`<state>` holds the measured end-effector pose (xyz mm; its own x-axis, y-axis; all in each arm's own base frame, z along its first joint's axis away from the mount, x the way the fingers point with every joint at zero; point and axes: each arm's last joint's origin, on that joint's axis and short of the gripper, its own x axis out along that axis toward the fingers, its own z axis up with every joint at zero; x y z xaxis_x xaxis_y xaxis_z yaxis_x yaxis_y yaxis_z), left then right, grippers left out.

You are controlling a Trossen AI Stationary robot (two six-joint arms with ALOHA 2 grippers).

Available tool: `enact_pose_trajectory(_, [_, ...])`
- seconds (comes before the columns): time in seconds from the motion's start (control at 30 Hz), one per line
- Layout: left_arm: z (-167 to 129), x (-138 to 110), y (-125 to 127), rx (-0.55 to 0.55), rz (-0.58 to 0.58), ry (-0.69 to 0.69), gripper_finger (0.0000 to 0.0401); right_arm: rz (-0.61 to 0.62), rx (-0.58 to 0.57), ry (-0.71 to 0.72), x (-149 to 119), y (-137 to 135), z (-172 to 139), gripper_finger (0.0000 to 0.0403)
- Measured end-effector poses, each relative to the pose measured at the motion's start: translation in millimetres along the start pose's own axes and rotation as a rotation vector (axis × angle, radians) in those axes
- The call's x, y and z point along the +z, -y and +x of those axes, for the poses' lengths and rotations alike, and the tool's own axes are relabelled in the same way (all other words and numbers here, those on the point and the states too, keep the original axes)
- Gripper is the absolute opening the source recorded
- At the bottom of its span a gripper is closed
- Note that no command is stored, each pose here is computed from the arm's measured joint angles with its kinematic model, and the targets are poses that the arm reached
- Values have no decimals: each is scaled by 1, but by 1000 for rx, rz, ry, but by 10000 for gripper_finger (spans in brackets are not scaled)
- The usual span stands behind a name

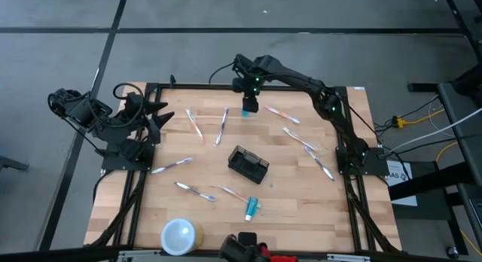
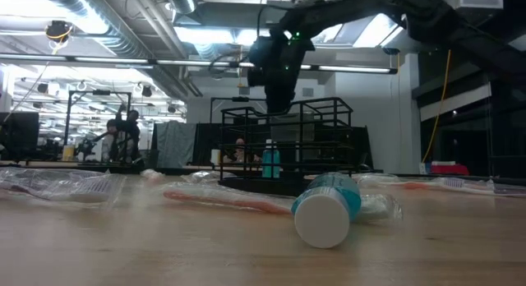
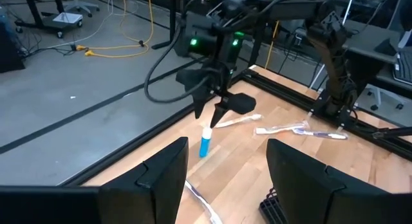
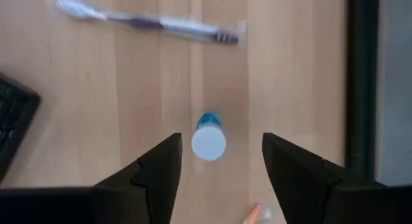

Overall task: Pick & Place toothbrushing station
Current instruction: Put the blue mouthwash into the wire organizer

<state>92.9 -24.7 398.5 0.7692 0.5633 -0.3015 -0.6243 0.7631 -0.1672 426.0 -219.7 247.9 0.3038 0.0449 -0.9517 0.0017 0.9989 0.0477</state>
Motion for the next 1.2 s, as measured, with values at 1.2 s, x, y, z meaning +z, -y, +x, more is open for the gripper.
enact_pose_trajectory(1.2, [-1, -2, 1, -38, 28, -34, 208, 54, 22, -62, -6, -1, 23, 219])
